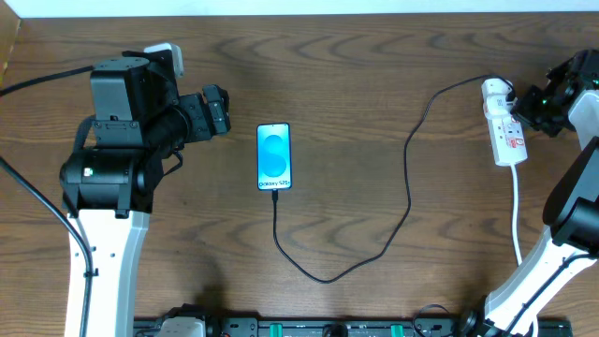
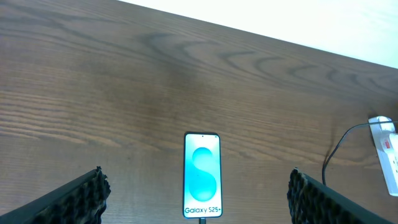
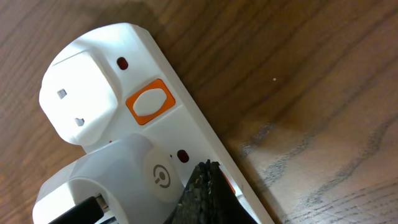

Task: Plug charger to phone and switch on socket

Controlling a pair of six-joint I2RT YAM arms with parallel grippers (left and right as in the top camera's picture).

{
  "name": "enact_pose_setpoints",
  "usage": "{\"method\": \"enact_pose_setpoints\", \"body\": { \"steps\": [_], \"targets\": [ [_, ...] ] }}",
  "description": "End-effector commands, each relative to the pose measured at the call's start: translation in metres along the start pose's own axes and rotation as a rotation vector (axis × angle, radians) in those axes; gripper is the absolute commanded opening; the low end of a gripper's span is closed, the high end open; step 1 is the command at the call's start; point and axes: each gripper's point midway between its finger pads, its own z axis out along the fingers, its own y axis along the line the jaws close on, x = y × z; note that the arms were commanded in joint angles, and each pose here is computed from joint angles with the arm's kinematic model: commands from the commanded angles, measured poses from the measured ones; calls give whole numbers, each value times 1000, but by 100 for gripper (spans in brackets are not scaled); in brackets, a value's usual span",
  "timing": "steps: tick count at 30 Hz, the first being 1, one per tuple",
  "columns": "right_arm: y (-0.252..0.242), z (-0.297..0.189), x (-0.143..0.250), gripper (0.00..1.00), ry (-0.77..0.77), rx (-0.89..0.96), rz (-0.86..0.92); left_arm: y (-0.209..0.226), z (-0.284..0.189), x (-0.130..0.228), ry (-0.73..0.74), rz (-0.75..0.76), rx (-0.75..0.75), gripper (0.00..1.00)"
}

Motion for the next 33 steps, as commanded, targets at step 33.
{"method": "enact_pose_setpoints", "body": {
  "steps": [33],
  "targets": [
    [84,24,74,1,309,-308,273,2,-2,-2,-6,-8,-11,93]
  ]
}}
